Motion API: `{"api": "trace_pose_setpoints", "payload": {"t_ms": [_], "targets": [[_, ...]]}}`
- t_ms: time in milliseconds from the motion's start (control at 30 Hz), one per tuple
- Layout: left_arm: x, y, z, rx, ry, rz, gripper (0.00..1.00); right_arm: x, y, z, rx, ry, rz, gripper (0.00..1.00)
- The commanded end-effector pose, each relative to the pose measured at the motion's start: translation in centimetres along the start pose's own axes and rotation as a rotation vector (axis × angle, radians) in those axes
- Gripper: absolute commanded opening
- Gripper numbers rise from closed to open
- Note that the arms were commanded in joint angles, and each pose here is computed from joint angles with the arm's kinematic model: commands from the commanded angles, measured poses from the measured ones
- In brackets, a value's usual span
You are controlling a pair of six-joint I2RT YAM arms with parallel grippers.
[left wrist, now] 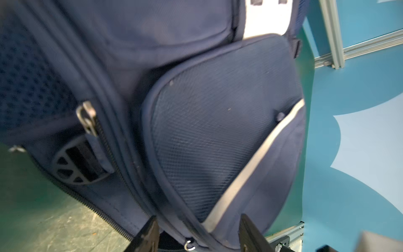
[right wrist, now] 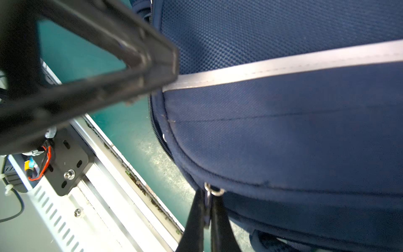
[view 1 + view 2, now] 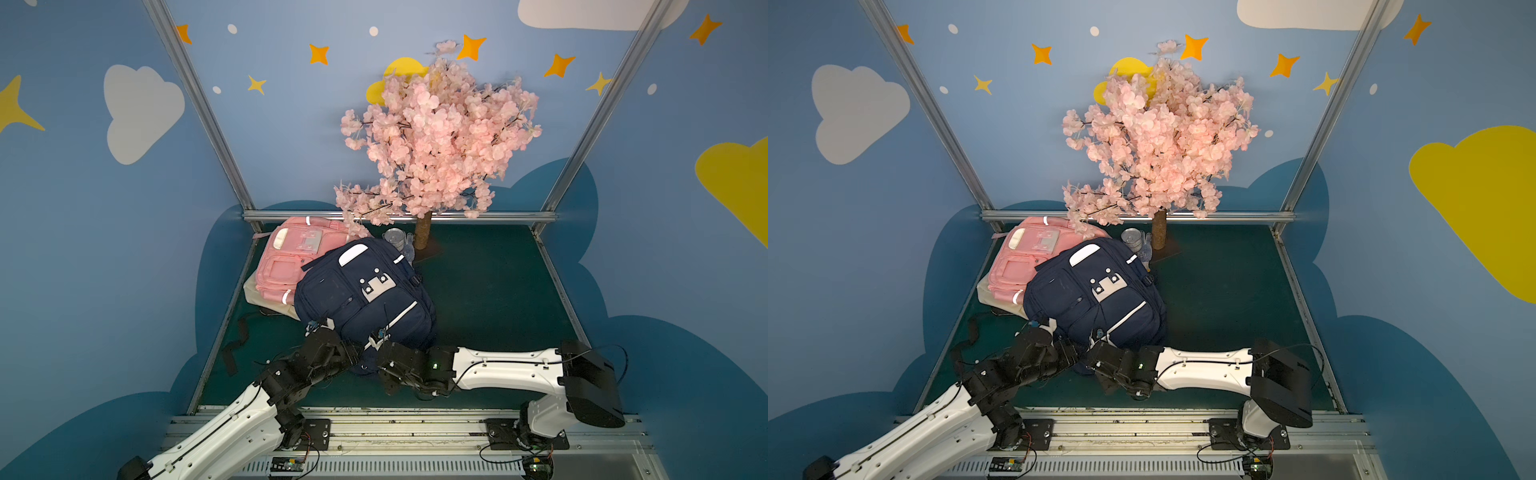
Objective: Zip up the backpack
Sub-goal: Zip the zipper on the backpack.
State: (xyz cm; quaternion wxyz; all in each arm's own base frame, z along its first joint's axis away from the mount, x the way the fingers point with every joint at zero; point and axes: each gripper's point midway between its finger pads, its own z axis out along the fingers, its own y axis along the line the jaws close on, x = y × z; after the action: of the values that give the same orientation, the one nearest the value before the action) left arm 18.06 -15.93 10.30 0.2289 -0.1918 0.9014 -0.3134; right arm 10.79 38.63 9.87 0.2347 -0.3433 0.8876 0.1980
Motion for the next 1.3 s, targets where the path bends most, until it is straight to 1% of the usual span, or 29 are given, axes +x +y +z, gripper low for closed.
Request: {"api": "trace_pose_setpoints", "payload": {"t_ms": [0, 100, 167, 233, 333, 433, 500, 600, 700, 767, 800, 833, 900, 967, 1000, 1033, 1067, 1133, 1200, 1267], "targets": [[0.0, -0.9, 0.9, 0.048, -0.001, -0.040, 0.52, -1.7, 2.3, -0.4, -0.077, -0.048, -0.021, 0.00], [0.2, -0.7, 1.5, 0.025, 0.013, -0.039, 0.45, -1.8, 2.3, -0.6, -0.078, -0.052, -0.027, 0.00], [0.1, -0.5, 1.7, 0.010, 0.010, -0.034, 0.37, -1.7, 2.3, -0.6, -0.079, -0.046, -0.031, 0.00], [-0.2, -0.4, 1.7, 0.007, -0.004, -0.033, 0.32, -1.6, 2.0, -0.7, -0.063, -0.040, -0.025, 0.00], [-0.4, -0.1, 1.6, -0.009, -0.020, -0.025, 0.22, -0.9, 0.2, -0.6, 0.021, -0.012, 0.030, 0.00], [-0.7, 1.0, 1.4, -0.050, -0.029, -0.029, 0.11, -0.2, -1.2, -0.9, 0.056, 0.004, 0.056, 0.00], [-0.9, 1.7, 1.2, -0.065, -0.033, -0.034, 0.06, 0.1, -2.3, -1.4, 0.082, 0.005, 0.074, 0.00], [-1.2, 2.4, 0.8, -0.080, -0.049, -0.039, 0.03, 0.5, -5.1, -2.3, 0.125, 0.008, 0.129, 0.00], [-1.6, 3.0, 0.2, -0.092, -0.067, -0.036, 0.03, 1.0, -8.3, -3.1, 0.164, 0.003, 0.208, 0.00], [-1.9, 3.2, -0.1, -0.102, -0.075, -0.025, 0.02, 1.3, -10.5, -3.5, 0.199, -0.027, 0.305, 0.00], [-2.0, 3.2, -0.3, -0.106, -0.079, -0.020, 0.02, 1.1, -10.9, -3.6, 0.194, -0.053, 0.327, 0.00], [-2.2, 3.2, -0.4, -0.109, -0.081, -0.010, 0.03, 1.0, -11.2, -3.7, 0.189, -0.081, 0.331, 0.00], [-2.4, 2.8, -0.6, -0.108, -0.080, 0.021, 0.06, 0.2, -10.9, -3.7, 0.152, -0.133, 0.294, 0.00], [-2.7, 2.3, -0.9, -0.116, -0.071, 0.068, 0.11, -0.5, -10.1, -3.9, 0.101, -0.160, 0.263, 0.00], [-2.8, 1.9, -1.1, -0.118, -0.062, 0.096, 0.17, -0.8, -9.7, -4.1, 0.084, -0.165, 0.260, 0.00], [-2.8, 0.9, -1.3, -0.093, -0.041, 0.153, 0.28, -1.3, -9.4, -4.4, 0.068, -0.173, 0.252, 0.00], [-2.8, -0.3, -1.7, -0.067, -0.020, 0.216, 0.36, -1.7, -9.0, -4.6, 0.054, -0.182, 0.246, 0.00], [-3.1, -1.6, -2.9, -0.061, -0.008, 0.304, 0.47, -2.5, -8.4, -5.2, 0.032, -0.200, 0.237, 0.00], [-3.5, -3.2, -4.3, -0.030, -0.029, 0.392, 0.53, -3.3, -7.7, -5.7, 0.008, -0.222, 0.222, 0.00], [-3.2, -5.4, -5.2, 0.055, -0.038, 0.473, 0.57, -4.1, -7.1, -6.2, -0.016, -0.244, 0.205, 0.00]]}}
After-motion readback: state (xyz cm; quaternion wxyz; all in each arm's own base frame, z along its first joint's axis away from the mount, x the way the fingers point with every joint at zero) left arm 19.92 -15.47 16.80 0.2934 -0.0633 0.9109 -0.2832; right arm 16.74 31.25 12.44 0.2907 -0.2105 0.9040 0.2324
